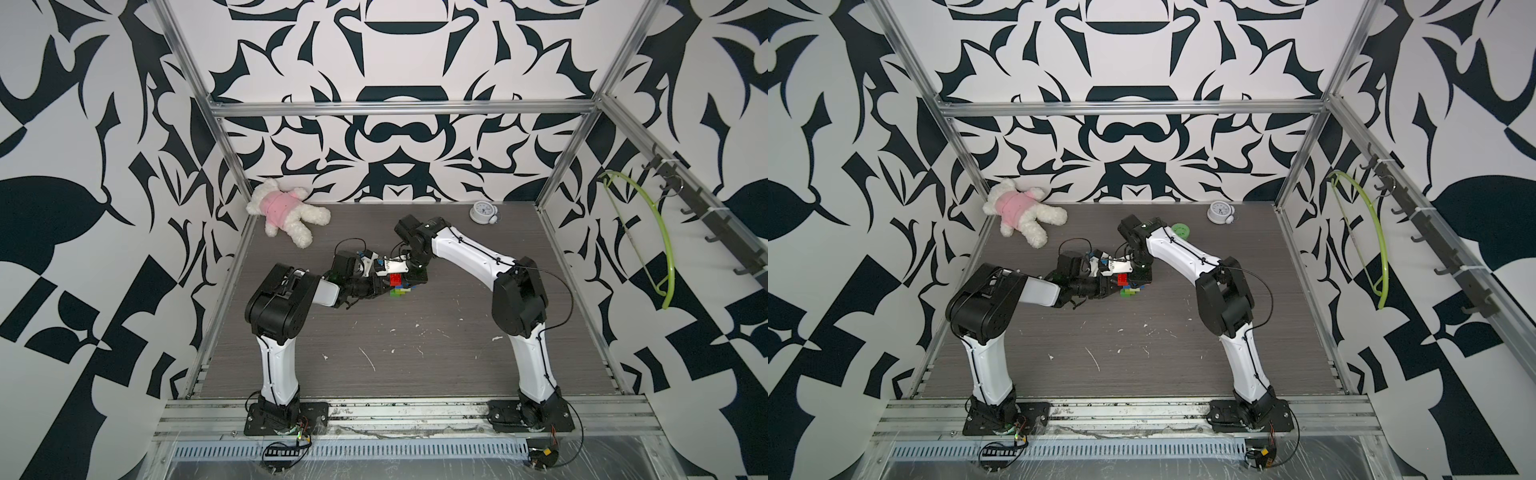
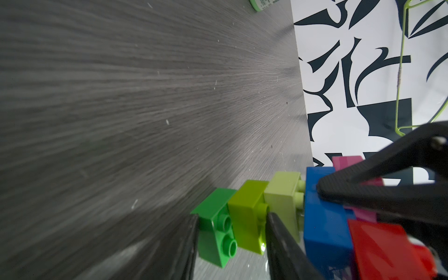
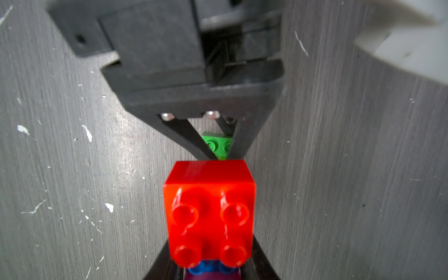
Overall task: Assemble the letter y with lego
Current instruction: Assemble the lego brick with the lego brick.
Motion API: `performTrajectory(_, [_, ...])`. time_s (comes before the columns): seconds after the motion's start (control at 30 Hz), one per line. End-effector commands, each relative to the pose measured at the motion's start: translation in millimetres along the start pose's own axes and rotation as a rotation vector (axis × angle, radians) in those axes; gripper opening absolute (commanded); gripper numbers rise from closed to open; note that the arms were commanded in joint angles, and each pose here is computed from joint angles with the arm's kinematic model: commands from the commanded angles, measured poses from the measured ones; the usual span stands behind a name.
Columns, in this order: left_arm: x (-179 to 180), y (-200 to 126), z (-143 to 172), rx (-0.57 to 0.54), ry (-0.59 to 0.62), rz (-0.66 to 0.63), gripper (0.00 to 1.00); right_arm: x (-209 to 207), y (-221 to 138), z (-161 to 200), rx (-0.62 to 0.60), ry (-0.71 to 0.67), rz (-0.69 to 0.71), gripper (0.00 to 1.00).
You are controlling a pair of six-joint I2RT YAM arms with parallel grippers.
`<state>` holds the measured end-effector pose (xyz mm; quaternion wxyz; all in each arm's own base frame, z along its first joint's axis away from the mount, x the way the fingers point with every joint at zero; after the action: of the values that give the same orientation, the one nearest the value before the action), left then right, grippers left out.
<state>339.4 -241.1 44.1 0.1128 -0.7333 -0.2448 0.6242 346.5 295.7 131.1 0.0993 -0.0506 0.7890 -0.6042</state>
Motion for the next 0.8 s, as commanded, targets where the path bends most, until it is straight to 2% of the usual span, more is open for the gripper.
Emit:
performTrajectory(0.0, [128.6, -18.3, 84.8, 0.147, -0.362, -0.525, 0.47, 0.1, -10.5, -4.9, -0.001, -0.023, 0.001, 0.22])
performTrajectory(0.77, [128.7, -18.2, 85.0, 0.148, -0.362, -0.526, 0.47, 1.7, 2.3, 2.0, 0.047, -0.023, -0.022, 0.21])
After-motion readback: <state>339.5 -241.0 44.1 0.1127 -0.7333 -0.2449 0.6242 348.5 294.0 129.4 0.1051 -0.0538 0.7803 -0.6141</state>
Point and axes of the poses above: each gripper's point midway between its finger pads, its own y axis out along the fingers, its own x axis along the line the jaws close on, z = x × y, the point moved 4 cm from there along -y, back along the fingers, and after that the axes turned 9 degrees about -y, right-handed, at the moved point
